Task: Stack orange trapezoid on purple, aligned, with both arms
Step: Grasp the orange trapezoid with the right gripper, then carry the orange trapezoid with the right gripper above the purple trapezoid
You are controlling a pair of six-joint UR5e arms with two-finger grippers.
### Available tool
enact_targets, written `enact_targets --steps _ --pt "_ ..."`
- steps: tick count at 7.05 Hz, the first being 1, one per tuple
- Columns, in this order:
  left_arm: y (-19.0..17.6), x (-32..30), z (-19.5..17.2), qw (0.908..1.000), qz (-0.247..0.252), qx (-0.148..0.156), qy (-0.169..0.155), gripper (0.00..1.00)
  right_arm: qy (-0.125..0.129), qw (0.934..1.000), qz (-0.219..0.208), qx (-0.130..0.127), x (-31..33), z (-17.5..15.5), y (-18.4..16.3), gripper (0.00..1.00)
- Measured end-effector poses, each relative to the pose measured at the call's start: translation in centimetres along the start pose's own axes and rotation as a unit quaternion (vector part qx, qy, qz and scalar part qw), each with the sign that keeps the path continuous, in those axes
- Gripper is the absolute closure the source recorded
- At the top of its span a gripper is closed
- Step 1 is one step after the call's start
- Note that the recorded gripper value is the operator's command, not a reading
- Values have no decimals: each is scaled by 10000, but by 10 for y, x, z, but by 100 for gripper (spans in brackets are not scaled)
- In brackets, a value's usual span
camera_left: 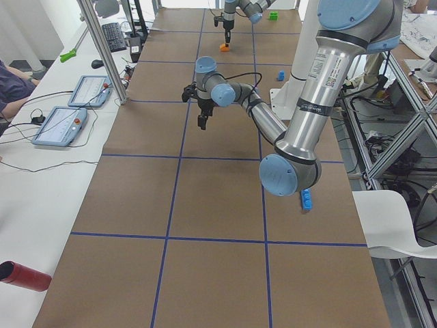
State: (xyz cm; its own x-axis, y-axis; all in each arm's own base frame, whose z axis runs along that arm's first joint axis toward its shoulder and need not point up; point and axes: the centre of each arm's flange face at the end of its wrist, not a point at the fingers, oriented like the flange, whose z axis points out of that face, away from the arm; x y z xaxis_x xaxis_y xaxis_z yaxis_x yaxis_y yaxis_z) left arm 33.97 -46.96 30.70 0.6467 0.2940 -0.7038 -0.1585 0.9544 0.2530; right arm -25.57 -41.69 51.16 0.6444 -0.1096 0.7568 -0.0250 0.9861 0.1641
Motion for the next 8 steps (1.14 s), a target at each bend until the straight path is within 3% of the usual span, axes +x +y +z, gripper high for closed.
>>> enact_targets --steps 2,3,6,8 --pt "2 -1 -1 10000 -1 4 7 0 -174 9994 305 21 -91 -9 -50 100" --pt "2 -2 -1 10000 -6 -2 3 0 -253 9986 461 -91 -154 -11 -64 100" --pt "2 -3 2 10000 -16 -26 -12 0 -96 9965 763 -339 -353 -8 -60 100" --pt "2 -3 4 10000 -16 -37 -12 0 67 9950 919 -386 -442 2 -63 100"
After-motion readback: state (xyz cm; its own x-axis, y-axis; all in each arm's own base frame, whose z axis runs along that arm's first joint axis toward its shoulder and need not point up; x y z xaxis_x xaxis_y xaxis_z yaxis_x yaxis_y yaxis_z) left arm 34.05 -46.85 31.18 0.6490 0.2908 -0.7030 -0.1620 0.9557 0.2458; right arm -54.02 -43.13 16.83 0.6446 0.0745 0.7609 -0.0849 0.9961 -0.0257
